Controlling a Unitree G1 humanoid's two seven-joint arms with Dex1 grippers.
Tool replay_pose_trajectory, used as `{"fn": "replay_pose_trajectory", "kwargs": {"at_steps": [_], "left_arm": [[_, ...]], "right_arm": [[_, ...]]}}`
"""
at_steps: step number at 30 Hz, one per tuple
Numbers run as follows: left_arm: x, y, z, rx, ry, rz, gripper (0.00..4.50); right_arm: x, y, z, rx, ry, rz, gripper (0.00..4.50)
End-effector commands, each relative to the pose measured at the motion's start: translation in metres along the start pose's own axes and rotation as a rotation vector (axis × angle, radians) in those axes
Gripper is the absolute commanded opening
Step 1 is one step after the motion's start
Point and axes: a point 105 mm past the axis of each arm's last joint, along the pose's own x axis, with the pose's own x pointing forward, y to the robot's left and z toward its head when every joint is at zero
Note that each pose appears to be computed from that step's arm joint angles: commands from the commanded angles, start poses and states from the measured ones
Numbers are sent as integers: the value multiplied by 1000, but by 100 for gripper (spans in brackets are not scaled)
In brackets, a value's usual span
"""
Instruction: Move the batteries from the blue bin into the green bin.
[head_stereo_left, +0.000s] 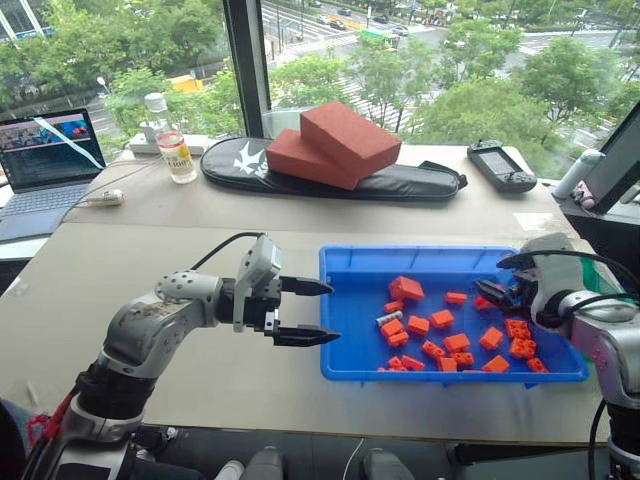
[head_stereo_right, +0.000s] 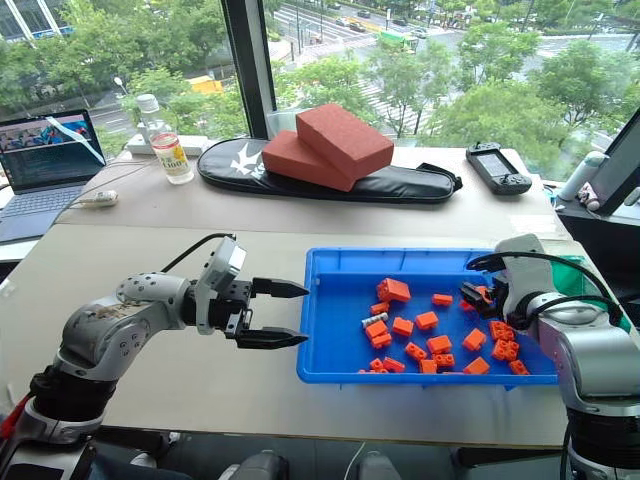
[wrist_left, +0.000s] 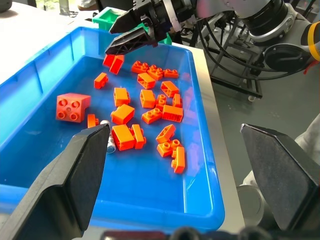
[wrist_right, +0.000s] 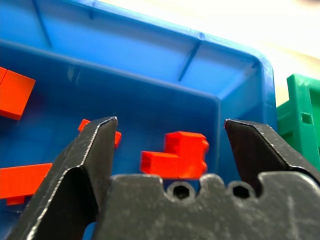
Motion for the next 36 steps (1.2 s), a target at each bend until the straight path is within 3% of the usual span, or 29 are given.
{"fn": "replay_pose_trajectory", "kwargs": {"at_steps": [1, 4, 6, 10, 15, 21, 27, 36], "left_arm": [[-2, -1, 6, 40, -12, -5, 450], [-3, 0, 6, 39, -11, -4, 450], [-2, -1, 5, 39, -11, -5, 450], [-2, -1, 5, 40, -10, -5, 450], [-3, -2, 5, 41, -11, -3, 450], [-4, -2, 7, 37, -16, 0, 450], [-3, -3, 8, 35, -18, 0, 450], [-3, -3, 8, 36, -18, 0, 450]], "right_arm": [[-14, 35, 50, -63, -215, 139, 445], [-26, 93, 60, -84, -256, 406, 445], [-32, 127, 52, -74, -201, 553, 445], [-29, 154, 35, -34, -62, 622, 445], [-11, 148, 23, -76, 58, 457, 445], [-5, 147, 24, -131, 78, 335, 445], [-1, 163, 20, -116, 85, 345, 445], [6, 154, 12, -106, 122, 275, 445]]}}
